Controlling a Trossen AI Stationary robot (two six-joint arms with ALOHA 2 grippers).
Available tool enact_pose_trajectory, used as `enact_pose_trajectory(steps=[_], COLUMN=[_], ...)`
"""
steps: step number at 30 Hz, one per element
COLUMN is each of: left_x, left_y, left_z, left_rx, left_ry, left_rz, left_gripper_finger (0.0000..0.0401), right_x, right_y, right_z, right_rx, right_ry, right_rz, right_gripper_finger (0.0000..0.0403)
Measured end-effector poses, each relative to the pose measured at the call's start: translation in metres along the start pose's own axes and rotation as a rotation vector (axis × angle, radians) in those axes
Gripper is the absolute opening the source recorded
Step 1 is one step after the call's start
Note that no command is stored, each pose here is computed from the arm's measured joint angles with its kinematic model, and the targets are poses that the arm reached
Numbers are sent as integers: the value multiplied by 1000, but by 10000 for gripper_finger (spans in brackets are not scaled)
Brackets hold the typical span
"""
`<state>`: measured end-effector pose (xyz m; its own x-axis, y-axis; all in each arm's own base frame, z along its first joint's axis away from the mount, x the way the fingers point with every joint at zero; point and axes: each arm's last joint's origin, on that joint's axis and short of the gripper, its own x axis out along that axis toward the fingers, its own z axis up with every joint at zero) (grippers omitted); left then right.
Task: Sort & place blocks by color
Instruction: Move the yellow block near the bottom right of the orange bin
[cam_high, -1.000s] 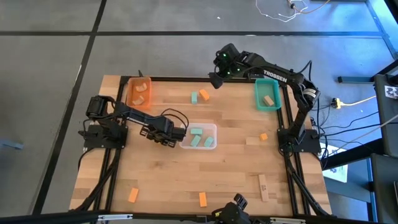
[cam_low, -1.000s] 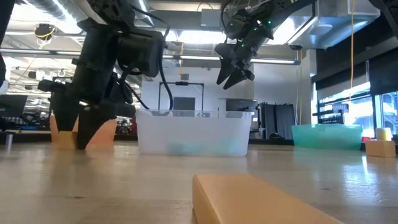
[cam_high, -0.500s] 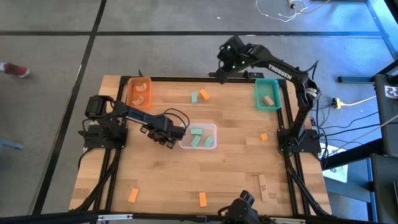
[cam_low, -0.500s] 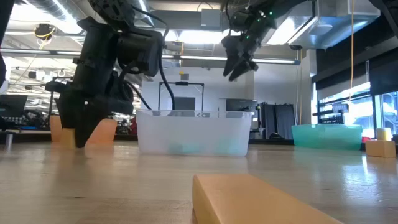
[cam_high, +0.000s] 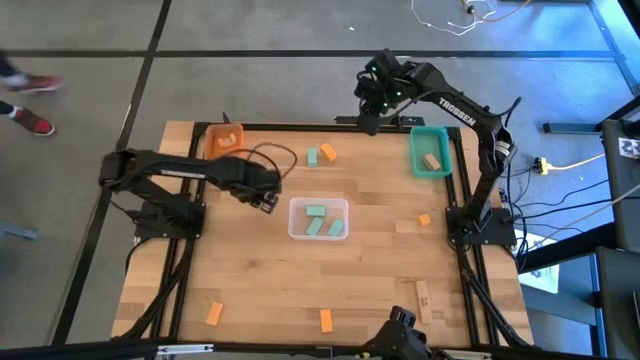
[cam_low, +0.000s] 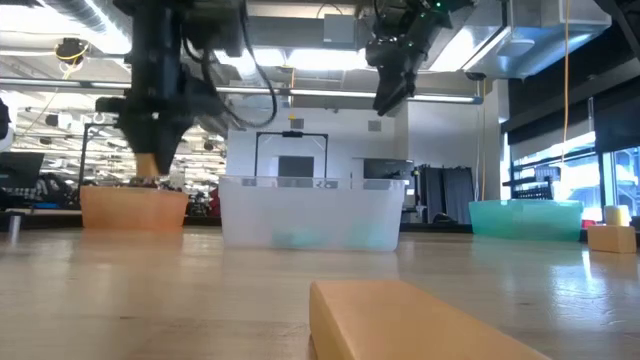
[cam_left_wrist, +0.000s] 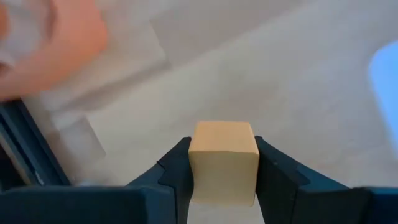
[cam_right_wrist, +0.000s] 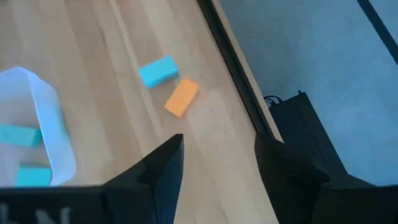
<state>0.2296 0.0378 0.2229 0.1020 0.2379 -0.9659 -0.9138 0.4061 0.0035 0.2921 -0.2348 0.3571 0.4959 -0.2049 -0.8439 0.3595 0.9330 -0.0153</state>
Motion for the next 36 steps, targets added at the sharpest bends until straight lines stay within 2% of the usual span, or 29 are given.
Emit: enact_pose_trajectory(steps=[8, 18, 26, 31, 36], left_x=[-35, -60, -69, -69, -62], left_y=[25, 43, 58, 60, 64], left_z=[10, 18, 29, 38, 45], left_rx=[22, 87, 66, 111, 131], left_ry=[-183, -331, -415, -427, -401], left_rz=[-116, -206, -238, -281, -257], left_gripper_finger=[124, 124, 124, 124, 124], right_x=[-2, -6, -8, -10, -8], right_y=[6, 6, 3, 0, -9], right_z=[-19, -29, -27, -27, -30], right_rx=[-137, -112, -33, -24, 142], right_ry=[188, 285, 259, 237, 241], right_rz=[73, 98, 73, 62, 33], right_gripper_finger=[197, 197, 197, 197, 197])
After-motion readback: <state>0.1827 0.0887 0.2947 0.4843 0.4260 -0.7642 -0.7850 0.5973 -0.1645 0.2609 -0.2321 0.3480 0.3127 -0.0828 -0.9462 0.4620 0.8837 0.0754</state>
